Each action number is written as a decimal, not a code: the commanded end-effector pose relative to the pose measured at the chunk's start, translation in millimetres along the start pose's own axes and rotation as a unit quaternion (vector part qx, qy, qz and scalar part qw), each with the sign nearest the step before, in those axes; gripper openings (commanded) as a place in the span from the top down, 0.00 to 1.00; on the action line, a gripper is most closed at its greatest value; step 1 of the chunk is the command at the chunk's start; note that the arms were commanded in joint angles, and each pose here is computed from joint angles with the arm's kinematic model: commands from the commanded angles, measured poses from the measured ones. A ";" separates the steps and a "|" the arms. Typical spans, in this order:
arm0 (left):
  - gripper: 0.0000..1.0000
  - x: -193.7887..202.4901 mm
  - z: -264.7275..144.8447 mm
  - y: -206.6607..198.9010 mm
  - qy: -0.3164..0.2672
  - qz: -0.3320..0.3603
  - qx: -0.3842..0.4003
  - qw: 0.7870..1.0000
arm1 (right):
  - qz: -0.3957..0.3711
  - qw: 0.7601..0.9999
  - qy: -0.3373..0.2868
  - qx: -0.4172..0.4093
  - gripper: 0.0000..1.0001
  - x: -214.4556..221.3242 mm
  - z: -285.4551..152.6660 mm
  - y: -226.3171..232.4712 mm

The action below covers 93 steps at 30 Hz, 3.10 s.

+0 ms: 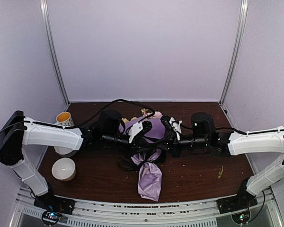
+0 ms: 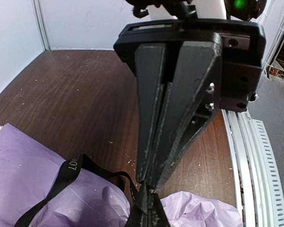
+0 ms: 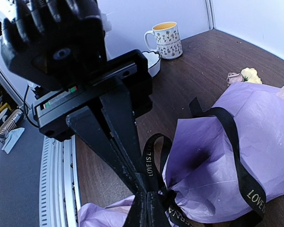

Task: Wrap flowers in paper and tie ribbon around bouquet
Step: Cross the half-tied ribbon over the folded bouquet.

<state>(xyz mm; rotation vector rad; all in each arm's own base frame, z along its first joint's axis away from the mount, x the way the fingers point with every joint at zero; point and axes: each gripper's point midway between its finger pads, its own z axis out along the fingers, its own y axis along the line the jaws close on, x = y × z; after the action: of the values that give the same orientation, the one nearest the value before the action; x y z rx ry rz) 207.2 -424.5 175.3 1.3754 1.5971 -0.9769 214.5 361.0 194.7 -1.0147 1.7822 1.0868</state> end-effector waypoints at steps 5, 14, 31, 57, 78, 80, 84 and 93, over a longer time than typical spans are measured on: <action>0.59 -6.6 -16.3 18.4 -0.009 -0.021 -0.040 0.999 | 0.001 1.000 -0.004 0.031 1.00 -8.9 -2.2 -9.2; 0.47 76.5 -63.6 97.2 0.082 -0.129 -0.225 0.962 | 0.004 0.999 0.011 0.037 1.00 -2.2 0.2 -12.5; 0.49 85.8 -62.7 152.0 0.126 -0.091 -0.323 0.934 | 0.011 0.999 0.023 0.037 1.00 3.1 2.5 -14.4; 1.00 65.5 -91.9 78.5 0.079 -0.080 -0.247 0.962 | 0.028 0.997 -0.005 0.070 1.00 -25.5 -2.7 -31.8; 1.00 10.4 -45.9 -130.5 0.157 0.102 0.024 0.982 | 0.040 0.993 0.020 0.105 1.00 -33.7 9.5 -56.7; 1.00 -7.1 -31.6 -137.6 0.145 0.140 0.039 0.979 | 0.042 0.993 0.021 0.104 1.00 -33.8 10.7 -57.2; 1.00 -52.0 4.1 -157.1 0.108 0.206 0.083 0.969 | 0.043 0.994 0.022 0.096 1.00 -35.5 12.0 -55.1; 1.00 -68.6 61.6 -184.3 0.085 0.266 0.148 0.949 | 0.040 0.993 0.033 0.103 1.00 -30.4 5.8 -54.1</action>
<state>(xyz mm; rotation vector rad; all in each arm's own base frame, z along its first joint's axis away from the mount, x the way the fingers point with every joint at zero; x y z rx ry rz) 44.8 -514.5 240.9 1.9351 1.2100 -0.7912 272.9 359.0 192.7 -0.8788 1.9794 0.9166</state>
